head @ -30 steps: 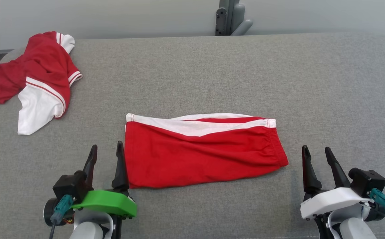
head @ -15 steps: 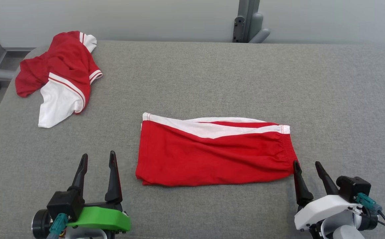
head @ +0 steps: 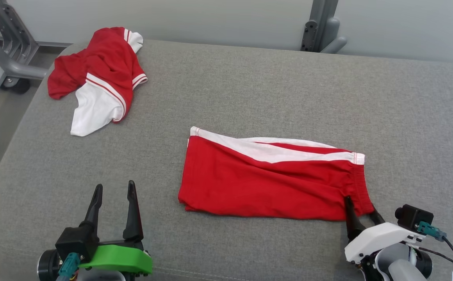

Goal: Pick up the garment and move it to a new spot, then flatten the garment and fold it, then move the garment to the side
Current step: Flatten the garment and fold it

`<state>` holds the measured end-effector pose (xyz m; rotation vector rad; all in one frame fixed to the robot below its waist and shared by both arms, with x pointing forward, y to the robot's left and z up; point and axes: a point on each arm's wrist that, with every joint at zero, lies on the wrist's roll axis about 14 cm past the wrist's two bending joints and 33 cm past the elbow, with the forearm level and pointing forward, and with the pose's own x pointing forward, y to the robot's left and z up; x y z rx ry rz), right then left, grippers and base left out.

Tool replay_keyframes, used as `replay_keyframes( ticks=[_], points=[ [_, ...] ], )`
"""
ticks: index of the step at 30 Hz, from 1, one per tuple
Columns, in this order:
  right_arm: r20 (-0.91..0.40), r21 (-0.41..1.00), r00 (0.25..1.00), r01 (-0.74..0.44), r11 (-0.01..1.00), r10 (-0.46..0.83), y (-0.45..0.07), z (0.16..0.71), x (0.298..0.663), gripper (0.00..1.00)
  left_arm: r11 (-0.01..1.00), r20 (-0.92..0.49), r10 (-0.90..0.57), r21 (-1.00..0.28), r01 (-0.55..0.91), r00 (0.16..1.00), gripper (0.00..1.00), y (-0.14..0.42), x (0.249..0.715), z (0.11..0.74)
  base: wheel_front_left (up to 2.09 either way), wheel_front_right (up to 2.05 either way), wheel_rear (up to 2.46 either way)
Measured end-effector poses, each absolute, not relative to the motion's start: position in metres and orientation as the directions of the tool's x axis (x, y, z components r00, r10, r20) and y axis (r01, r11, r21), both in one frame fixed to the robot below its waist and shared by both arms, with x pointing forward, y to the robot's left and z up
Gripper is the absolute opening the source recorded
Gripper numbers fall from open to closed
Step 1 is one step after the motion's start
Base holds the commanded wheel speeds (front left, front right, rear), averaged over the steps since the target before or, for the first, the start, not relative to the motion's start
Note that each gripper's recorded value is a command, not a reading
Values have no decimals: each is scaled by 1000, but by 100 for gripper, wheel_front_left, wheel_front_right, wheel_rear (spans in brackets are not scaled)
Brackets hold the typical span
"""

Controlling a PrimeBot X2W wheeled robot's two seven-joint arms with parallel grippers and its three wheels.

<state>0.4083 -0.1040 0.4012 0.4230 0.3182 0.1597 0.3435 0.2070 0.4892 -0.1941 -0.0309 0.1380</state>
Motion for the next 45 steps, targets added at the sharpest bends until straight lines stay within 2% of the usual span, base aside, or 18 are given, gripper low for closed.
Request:
replay_keyframes(
  ticks=[4, 5, 6, 7, 10, 17, 28, 32, 38, 45],
  points=[
    [-305, 496, 922, -60, 866, 239, -91, 391, 409, 100, 970, 12, 157, -187, -152, 988, 100, 212, 341, 488, 0, 0, 0],
    [-308, 506, 920, -57, 861, 241, -90, 390, 411, 92, 970, 9, 159, -186, -155, 987, 100, 213, 341, 487, 0, 0, 0],
    [-305, 517, 921, -54, 854, 243, -88, 391, 412, 61, 971, 8, 160, -184, -156, 987, 100, 213, 341, 486, 0, 0, 0],
    [-301, 529, 922, -50, 847, 243, -86, 392, 414, 40, 970, 7, 160, -185, -156, 987, 100, 214, 341, 486, 0, 0, 0],
    [-295, 560, 923, -42, 827, 246, -82, 393, 415, 0, 970, 4, 161, -183, -158, 987, 100, 214, 343, 485, 0, 0, 0],
    [-254, 593, 945, -17, 805, 207, -96, 405, 424, 0, 975, 1, 132, -180, -130, 991, 100, 206, 350, 483, 0, 0, 0],
    [-219, 537, 974, 77, 840, 51, -188, 424, 438, 0, 981, -3, 38, -192, -38, 999, 100, 177, 367, 481, 0, 0, 0],
    [-228, 520, 973, 102, 848, 22, -205, 424, 436, 0, 980, -8, 20, -197, -21, 1000, 100, 171, 369, 479, 0, 0, 0],
    [-226, 538, 970, 49, 842, 88, -184, 428, 433, 0, 980, -5, 12, -198, -13, 1000, 100, 168, 368, 480, 0, 0, 0],
    [-131, 572, 963, -121, 811, 236, -132, 462, 436, 0, 980, 9, 23, -198, -21, 1000, 100, 171, 363, 485, 0, 0, 0]
  ],
)
